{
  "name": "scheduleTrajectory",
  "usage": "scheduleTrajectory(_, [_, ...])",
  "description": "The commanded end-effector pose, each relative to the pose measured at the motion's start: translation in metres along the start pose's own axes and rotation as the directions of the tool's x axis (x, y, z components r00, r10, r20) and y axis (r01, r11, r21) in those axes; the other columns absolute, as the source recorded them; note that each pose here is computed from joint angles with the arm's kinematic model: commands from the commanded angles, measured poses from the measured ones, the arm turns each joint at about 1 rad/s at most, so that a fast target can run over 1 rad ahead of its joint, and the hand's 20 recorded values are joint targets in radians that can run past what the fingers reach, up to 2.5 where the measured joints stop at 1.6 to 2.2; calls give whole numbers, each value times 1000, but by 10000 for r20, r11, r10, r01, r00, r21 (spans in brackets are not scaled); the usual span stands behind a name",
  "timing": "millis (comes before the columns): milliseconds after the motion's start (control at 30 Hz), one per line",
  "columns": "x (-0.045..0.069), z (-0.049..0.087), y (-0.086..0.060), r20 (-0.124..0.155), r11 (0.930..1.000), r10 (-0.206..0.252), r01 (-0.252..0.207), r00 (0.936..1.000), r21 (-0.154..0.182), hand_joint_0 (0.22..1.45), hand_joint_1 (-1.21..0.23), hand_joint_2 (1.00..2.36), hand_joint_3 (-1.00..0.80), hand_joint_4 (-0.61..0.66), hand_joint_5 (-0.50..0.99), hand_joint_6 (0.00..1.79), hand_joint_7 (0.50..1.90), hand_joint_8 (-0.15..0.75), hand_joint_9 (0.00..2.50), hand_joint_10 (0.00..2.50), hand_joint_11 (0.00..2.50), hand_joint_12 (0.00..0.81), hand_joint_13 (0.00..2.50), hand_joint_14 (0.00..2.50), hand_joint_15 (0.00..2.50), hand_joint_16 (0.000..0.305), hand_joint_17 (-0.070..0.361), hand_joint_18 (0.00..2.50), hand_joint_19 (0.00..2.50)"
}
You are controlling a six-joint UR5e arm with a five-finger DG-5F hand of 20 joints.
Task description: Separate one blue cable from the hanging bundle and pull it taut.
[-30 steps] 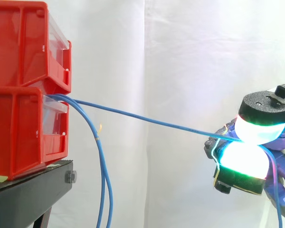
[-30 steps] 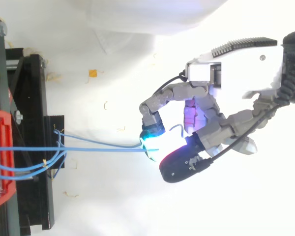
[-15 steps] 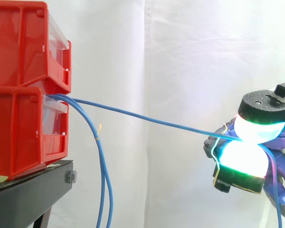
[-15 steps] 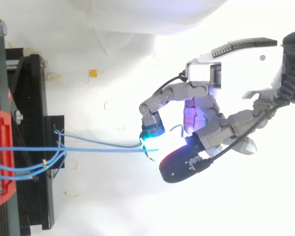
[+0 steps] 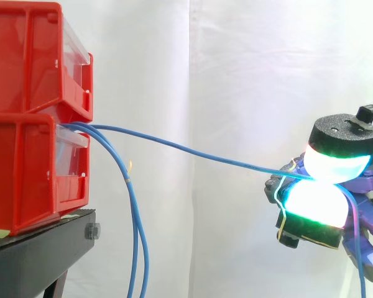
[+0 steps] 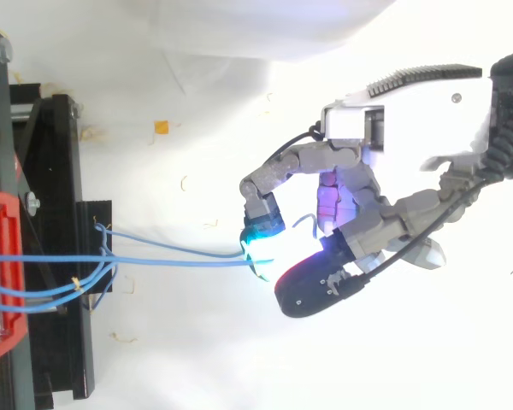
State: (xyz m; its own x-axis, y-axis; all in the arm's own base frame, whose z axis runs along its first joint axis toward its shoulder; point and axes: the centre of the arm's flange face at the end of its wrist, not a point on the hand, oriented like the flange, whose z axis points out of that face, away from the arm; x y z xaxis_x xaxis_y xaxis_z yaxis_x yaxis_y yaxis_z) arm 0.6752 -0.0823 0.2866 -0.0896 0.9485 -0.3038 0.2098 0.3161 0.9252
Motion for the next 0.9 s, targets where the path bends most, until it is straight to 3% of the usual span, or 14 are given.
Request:
scheduleTrajectory(0, [0, 0, 0, 13, 10000, 0, 0, 10000, 7, 742, -727, 1015, -101, 3, 153, 504, 1341, 183, 2151, 29, 709, 309, 1512, 21, 692, 72, 161, 1105, 442])
scheduleTrajectory(867, [2, 1, 2, 46, 10000, -3, 4, 10000, -95, 742, -727, 1013, -101, 3, 153, 504, 1340, 185, 2146, 28, 720, 306, 1512, 21, 686, 72, 161, 1106, 442])
